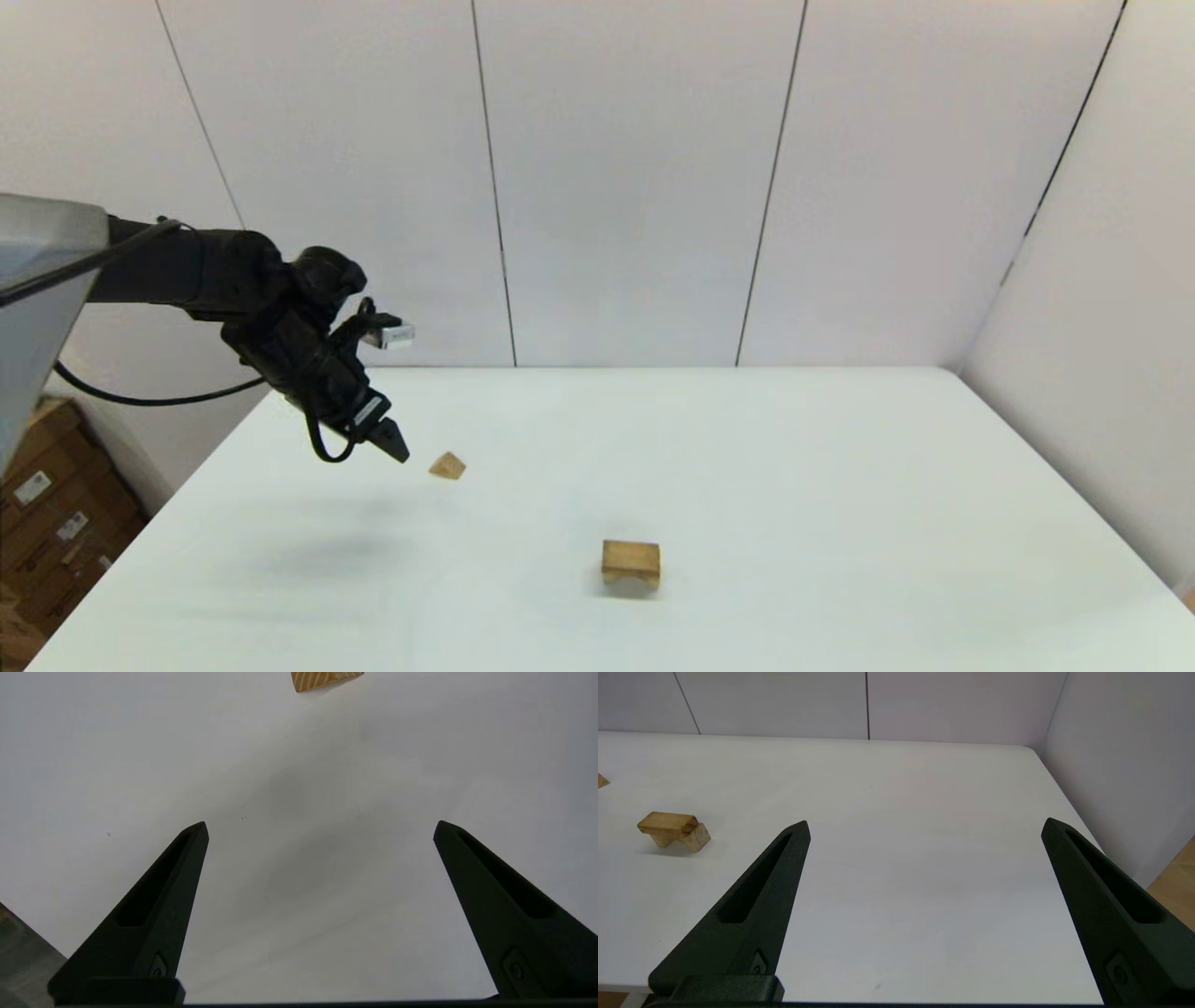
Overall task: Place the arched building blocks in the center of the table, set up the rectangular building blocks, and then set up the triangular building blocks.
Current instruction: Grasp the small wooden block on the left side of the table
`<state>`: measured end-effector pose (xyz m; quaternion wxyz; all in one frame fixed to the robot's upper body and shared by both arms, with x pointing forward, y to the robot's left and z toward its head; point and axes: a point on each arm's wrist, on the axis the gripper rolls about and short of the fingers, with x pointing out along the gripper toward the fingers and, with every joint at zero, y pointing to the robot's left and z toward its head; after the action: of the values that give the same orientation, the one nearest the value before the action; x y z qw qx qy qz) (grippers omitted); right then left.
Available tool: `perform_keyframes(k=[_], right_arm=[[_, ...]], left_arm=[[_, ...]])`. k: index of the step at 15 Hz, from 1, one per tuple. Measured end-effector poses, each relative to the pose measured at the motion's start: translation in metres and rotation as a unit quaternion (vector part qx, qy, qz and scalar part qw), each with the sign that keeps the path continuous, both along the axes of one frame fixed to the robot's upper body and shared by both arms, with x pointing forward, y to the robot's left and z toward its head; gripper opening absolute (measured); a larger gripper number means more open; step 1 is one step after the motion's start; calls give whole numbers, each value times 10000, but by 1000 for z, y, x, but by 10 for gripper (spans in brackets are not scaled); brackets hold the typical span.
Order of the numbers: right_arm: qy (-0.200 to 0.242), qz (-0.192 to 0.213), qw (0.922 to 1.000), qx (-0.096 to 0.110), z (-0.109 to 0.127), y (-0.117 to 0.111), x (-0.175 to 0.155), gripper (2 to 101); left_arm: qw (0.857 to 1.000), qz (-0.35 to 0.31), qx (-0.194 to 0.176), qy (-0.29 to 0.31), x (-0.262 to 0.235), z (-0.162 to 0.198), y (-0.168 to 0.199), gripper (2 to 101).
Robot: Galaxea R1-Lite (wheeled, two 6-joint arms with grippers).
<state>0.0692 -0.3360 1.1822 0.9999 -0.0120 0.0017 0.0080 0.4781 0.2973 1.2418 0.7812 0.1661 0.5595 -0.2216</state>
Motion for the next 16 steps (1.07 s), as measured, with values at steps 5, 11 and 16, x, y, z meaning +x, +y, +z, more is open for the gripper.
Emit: perform_keyframes(k=[5, 11, 16], right_arm=[[-2, 4, 10000, -2, 0, 0, 0, 980], [-2, 2, 10000, 0, 0, 0, 0, 980], [0, 2, 10000, 1, 0, 0, 0, 979]], left_arm=[[9859, -1611, 445, 14, 21, -12, -1, 978], [9269, -3653, 856, 69, 31, -25, -2, 978], [8980, -4298, 939, 107, 40, -46, -5, 978]])
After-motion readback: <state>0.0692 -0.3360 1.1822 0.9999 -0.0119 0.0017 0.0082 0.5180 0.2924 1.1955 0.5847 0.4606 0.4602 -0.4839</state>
